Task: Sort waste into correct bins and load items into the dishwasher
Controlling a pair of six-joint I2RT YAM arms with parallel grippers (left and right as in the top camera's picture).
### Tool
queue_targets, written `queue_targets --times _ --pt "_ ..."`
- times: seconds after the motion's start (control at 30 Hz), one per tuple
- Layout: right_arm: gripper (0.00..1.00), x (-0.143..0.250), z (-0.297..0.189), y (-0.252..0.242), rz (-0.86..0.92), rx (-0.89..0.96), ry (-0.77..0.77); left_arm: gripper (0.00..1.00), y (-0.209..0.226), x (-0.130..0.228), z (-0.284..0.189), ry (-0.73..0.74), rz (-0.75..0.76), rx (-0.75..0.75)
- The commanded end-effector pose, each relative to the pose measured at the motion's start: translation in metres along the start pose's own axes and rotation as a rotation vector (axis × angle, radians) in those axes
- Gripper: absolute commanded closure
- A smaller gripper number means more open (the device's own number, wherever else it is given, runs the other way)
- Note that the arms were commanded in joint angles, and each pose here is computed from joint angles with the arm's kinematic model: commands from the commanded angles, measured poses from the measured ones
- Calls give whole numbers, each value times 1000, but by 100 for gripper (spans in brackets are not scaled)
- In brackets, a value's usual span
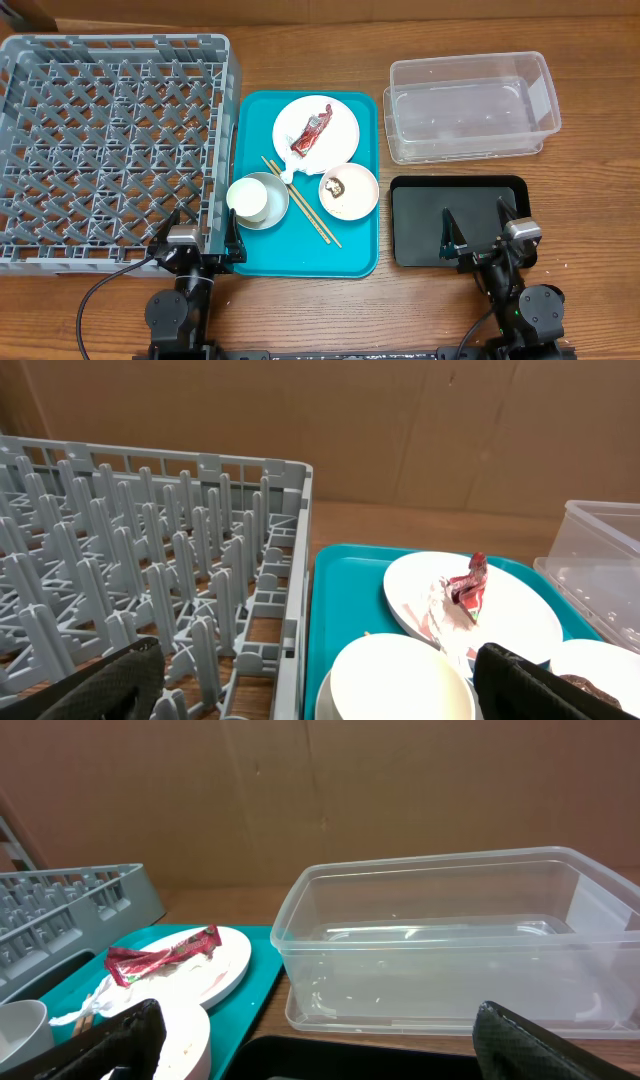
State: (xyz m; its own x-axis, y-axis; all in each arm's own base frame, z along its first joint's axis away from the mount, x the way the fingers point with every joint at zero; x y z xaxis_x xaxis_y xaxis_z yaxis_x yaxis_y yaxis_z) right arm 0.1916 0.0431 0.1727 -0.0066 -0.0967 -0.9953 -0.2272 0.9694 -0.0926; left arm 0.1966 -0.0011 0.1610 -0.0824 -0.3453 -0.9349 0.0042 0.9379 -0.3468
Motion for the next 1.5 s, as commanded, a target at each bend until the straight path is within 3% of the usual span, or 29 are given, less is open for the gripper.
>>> queue_targets --times 0.0,1.47 --pt "0 2 0 0 -3 -1 -3 0 -1 1 0 -2 -9 7" --pt "0 2 0 0 -3 -1 -2 0 -1 1 0 -2 -9 7"
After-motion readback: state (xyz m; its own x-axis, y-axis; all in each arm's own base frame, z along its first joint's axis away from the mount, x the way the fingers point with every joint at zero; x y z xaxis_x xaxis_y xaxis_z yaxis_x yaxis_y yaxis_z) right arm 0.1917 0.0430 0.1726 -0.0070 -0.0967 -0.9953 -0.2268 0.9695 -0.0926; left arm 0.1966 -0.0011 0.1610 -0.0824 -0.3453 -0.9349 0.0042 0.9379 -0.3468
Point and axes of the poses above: each gripper's point midway between its finger pads, its own z axis out along the fingers, its own y axis along the line the jaws close on, x = y × z, the point moved 5 cm from there along -z, back along the fingers, and after that the axes turned 14 degrees about -z, right-handed, at the moved point
